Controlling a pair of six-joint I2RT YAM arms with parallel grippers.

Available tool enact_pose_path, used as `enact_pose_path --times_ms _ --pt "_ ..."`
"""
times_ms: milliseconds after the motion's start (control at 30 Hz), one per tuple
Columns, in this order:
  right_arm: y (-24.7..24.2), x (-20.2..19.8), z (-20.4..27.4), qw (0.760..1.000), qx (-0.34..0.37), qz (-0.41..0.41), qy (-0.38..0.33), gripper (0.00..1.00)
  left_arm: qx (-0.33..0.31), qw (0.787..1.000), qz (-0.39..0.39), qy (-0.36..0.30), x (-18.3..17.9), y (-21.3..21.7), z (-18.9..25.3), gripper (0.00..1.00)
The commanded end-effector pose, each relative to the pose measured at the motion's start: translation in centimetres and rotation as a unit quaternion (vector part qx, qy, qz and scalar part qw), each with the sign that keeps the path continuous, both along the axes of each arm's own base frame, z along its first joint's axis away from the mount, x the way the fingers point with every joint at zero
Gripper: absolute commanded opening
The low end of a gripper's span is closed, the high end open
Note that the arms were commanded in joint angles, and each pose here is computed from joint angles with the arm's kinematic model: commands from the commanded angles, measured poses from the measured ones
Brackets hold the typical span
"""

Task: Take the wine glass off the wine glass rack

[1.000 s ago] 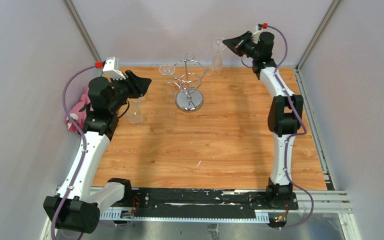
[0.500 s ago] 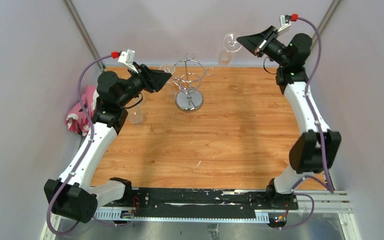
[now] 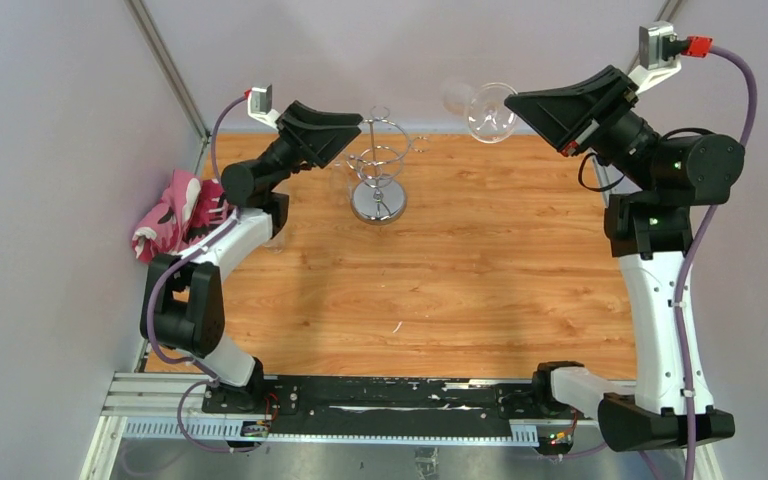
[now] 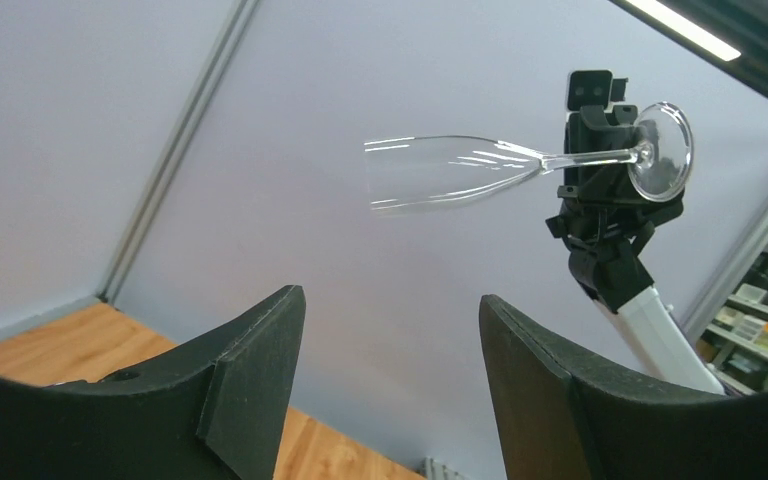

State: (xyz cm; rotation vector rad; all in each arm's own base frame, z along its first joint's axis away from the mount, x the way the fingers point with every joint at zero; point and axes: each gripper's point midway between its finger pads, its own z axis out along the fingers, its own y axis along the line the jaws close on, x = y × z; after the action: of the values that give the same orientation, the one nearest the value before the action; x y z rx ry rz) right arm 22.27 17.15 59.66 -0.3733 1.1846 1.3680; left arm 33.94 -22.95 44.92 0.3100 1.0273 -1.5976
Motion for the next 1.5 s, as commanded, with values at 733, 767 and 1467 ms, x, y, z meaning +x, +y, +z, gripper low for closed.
enact_pose_path --times_ms 733,767,1467 --pt "7.5 -6.1 2.8 0.98 0.018 0.194 -0.04 0.0 -0.044 0.996 -0.071 -0.044 -4.1 0.2 2.9 0.72" --pt "7.6 -6.0 2.9 0.98 0.018 0.193 -0.041 0.0 -0.043 0.996 -0.072 -0.044 -4.3 0.2 2.9 0.72" --pt "8.6 -2.2 -0.1 0.975 0.045 0.216 0.012 0.0 -0.054 0.983 -0.125 -0.121 -14.7 0.1 6.7 0.62"
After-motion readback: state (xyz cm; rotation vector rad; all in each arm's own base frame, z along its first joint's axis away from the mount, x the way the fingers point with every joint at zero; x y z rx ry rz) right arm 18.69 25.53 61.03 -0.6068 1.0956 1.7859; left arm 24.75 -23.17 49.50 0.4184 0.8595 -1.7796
